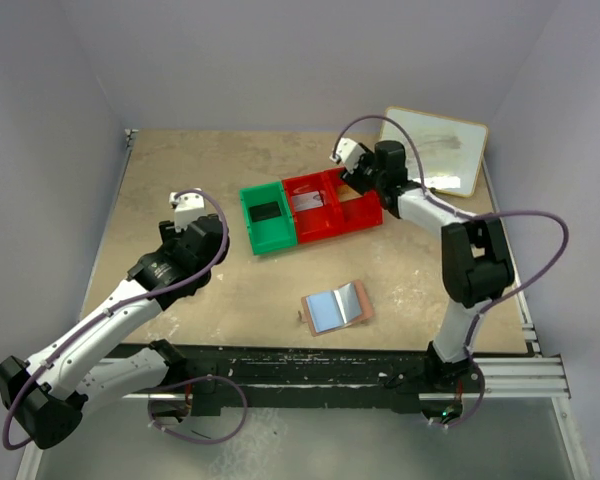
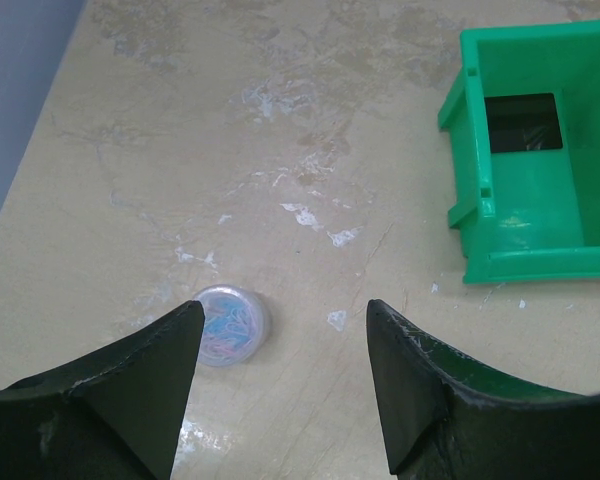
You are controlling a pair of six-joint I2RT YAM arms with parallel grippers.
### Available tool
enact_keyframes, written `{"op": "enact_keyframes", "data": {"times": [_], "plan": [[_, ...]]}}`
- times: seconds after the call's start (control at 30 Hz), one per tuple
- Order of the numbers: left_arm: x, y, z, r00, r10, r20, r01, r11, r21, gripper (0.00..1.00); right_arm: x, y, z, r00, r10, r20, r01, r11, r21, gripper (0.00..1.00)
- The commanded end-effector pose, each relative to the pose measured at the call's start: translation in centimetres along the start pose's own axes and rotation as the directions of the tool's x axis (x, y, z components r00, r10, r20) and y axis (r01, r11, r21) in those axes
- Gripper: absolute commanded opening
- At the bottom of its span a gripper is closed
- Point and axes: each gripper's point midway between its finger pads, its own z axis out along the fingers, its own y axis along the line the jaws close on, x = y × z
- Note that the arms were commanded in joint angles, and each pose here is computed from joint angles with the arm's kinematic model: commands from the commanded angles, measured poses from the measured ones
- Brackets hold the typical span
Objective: Take the credit cards out of the card holder
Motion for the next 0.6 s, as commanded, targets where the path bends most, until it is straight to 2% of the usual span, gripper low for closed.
{"op": "enact_keyframes", "data": {"times": [0.0,0.1,0.2,0.27,0.33,0.4,0.57], "plan": [[-0.8,-0.2,-0.3,1.0,-0.011,0.021,0.01,1.0,0.029,0.65,-3.5,-6.8,-5.0,0.965,0.236,0.113,-0.26,0.911,0.321,0.61],[-0.9,-0.5,-0.6,1.0,-0.014,0.026,0.013,0.998,0.062,0.66,-2.9,-7.2,-7.0,0.867,0.492,0.079,-0.484,0.793,0.369,0.63],[-1.0,-0.3,-0.7,0.999,-0.02,0.031,0.018,0.998,0.061,0.66,-2.4,-5.0,-9.1,0.718,0.694,0.045,-0.663,0.663,0.347,0.66],[-1.0,-0.3,-0.7,0.999,-0.021,0.032,0.019,0.998,0.057,0.66,-3.1,-3.3,-10.8,0.663,0.744,0.078,-0.73,0.62,0.288,0.68],[-1.0,-0.2,-0.7,0.999,-0.021,0.032,0.019,0.998,0.054,0.66,-3.1,-2.6,-12.9,0.597,0.793,0.125,-0.786,0.546,0.291,0.71],[-1.1,-0.2,-0.6,0.999,-0.023,0.033,0.021,0.999,0.049,0.66,-3.4,-1.7,-14.7,0.577,0.802,0.153,-0.806,0.529,0.267,0.73],[-1.0,-0.3,-0.7,0.999,-0.028,0.029,0.026,0.998,0.058,0.68,-4.9,2.2,-17.8,0.448,0.88,0.16,-0.893,0.432,0.123,0.73]]}}
